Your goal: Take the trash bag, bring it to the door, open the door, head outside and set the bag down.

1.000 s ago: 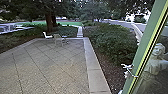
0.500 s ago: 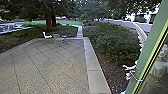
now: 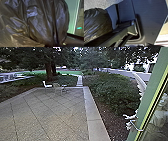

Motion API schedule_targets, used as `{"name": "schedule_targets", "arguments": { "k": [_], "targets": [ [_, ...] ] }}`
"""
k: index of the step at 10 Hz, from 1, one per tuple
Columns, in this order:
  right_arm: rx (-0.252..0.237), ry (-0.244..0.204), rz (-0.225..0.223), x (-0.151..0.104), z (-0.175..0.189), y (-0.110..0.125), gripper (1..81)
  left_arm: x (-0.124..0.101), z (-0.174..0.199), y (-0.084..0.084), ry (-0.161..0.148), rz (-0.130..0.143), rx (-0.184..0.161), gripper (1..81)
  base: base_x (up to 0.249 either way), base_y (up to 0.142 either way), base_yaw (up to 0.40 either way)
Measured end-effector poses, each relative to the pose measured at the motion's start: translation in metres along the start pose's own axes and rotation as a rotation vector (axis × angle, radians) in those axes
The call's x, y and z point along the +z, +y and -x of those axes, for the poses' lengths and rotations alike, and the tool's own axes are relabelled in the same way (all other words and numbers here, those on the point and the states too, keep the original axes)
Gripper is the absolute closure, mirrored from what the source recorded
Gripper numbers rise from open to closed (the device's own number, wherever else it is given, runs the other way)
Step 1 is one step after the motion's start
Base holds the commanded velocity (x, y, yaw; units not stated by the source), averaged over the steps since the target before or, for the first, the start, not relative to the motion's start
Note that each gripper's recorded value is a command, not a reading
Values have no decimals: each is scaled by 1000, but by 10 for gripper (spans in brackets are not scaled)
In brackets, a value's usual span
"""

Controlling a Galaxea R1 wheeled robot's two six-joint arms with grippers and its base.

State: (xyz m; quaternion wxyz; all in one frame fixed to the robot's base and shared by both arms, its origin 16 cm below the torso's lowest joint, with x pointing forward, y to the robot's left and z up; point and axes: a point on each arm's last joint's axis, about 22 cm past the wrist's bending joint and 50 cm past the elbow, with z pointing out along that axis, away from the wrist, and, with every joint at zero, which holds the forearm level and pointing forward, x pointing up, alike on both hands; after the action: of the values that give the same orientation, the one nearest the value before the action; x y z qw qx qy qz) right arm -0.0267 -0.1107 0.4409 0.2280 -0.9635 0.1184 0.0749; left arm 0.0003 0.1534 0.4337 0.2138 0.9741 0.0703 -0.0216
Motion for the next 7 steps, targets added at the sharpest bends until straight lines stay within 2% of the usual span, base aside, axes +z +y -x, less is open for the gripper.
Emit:
{"name": "schedule_targets", "arguments": {
  "k": [2, 4, 7],
  "targets": [
    [-5, -21, 4, 2, 14, 2, 10, 0, 12, -2, -16, -1, -6, 811, 72, 0, 0],
    [-41, -4, 3, 1, 3, -1, 10, 0, 2, -1, -3, -1, -2, 811, 0, 0, 0],
    [-76, -20, 24, 0, 17, 14, 10, -1, 9, -6, -12, -5, -10, 811, 0, 0, 0]
  ]
}}
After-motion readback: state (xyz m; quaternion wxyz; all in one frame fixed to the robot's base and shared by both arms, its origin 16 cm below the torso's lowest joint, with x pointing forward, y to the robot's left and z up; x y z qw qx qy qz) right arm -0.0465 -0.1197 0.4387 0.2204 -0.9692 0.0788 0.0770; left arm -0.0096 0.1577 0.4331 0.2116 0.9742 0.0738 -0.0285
